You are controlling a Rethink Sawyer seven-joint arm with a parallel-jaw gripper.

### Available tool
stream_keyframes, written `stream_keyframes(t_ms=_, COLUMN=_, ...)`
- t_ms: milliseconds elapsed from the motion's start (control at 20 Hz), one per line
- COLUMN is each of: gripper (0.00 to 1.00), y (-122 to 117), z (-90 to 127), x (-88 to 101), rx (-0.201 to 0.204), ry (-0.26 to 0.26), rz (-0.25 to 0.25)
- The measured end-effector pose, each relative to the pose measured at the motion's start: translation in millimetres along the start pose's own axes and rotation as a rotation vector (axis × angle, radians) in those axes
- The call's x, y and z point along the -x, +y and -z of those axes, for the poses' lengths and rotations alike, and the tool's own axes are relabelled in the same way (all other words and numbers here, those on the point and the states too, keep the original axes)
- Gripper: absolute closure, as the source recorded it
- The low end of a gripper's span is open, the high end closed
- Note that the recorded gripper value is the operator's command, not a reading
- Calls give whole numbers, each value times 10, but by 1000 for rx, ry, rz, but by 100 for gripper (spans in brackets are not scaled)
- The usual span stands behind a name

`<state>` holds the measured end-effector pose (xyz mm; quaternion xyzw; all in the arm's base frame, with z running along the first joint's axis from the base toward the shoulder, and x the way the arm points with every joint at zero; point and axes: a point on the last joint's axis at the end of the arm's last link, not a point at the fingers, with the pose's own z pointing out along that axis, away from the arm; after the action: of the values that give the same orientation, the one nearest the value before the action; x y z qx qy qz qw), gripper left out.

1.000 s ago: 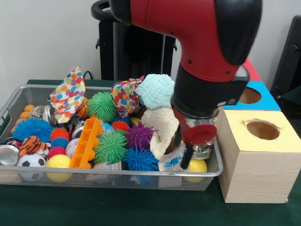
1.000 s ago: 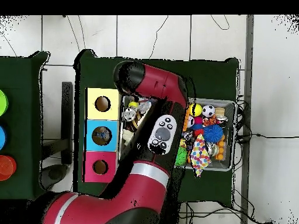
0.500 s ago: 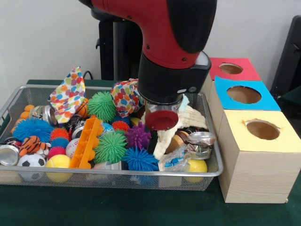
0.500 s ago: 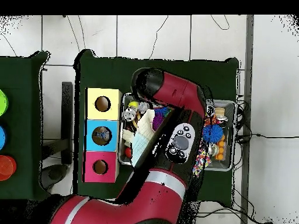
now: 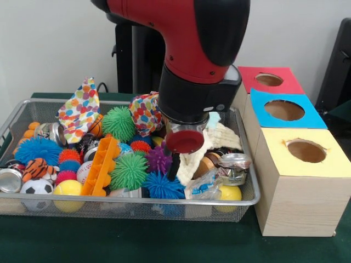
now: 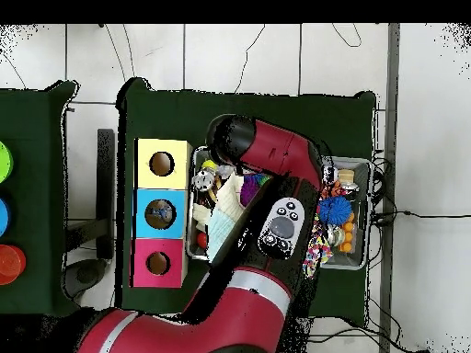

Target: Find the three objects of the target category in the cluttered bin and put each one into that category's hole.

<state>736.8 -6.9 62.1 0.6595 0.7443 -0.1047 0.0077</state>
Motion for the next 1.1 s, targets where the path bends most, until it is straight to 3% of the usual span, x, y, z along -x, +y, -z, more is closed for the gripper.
stream_keyframes(t_ms=350, gripper=0, y=33, z=-54, x=-161, rx=17, ry=-16, rz=24)
stream_keyframes(t_ms=1100, gripper=0, y=-47, z=-459, x=-556, rx=-28, ry=-25, rz=80)
